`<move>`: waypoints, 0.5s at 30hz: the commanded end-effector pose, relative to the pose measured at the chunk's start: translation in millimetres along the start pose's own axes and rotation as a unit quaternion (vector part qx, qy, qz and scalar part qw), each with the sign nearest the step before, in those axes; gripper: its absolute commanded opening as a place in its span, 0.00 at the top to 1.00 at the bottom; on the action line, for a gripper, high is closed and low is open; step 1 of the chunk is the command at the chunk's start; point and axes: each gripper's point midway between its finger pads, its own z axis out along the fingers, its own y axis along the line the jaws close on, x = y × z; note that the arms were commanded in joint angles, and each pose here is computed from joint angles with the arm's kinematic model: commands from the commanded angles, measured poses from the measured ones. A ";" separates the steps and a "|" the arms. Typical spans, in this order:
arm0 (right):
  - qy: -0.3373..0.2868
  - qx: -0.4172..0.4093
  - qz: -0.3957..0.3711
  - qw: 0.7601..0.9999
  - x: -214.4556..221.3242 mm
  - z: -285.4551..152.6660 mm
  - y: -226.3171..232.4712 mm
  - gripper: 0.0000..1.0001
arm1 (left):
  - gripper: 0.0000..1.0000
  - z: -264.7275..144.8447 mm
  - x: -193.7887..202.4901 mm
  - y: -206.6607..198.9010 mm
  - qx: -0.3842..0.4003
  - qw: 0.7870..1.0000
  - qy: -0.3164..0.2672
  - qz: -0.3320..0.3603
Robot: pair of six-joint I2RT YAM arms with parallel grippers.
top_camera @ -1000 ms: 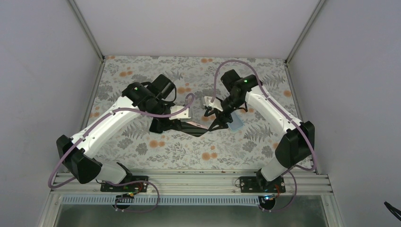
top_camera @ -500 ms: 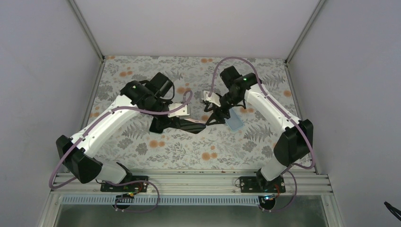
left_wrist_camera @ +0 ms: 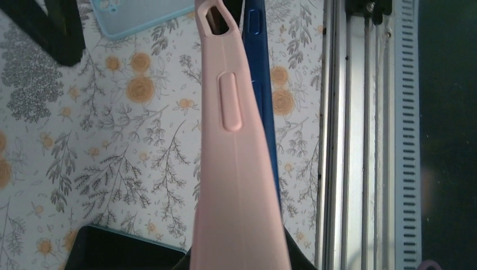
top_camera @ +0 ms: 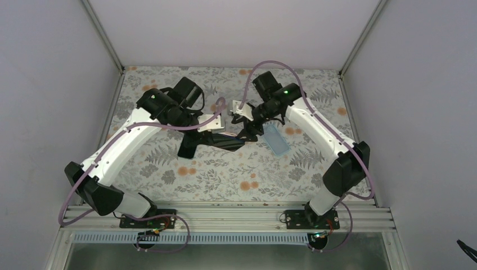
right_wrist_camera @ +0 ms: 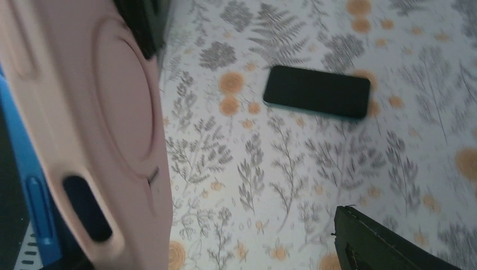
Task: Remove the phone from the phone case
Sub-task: Remove the phone case from the phone.
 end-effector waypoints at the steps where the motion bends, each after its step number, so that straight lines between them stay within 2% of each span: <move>1: -0.066 -0.078 -0.088 0.991 -56.0 20.3 32.3 0.20 | 0.98 -26.3 -68.5 -10.1 0.001 0.982 -0.155 0.104; 5: -0.100 -0.133 -0.096 0.981 -74.5 9.6 61.2 0.20 | 0.98 -34.0 -64.4 30.9 -0.081 0.981 -0.153 0.085; 8: -0.114 -0.175 -0.103 0.972 -81.4 9.0 82.3 0.20 | 0.98 -49.4 -69.1 58.3 -0.135 0.971 -0.181 0.074; 11: -0.098 -0.221 -0.091 0.966 -80.6 26.4 101.0 0.23 | 0.98 -59.7 -73.4 80.8 -0.195 0.960 -0.187 0.079; 15: -0.089 -0.267 -0.112 0.953 -85.0 43.0 136.6 0.30 | 0.98 -67.9 -75.5 110.8 -0.248 0.949 -0.181 0.069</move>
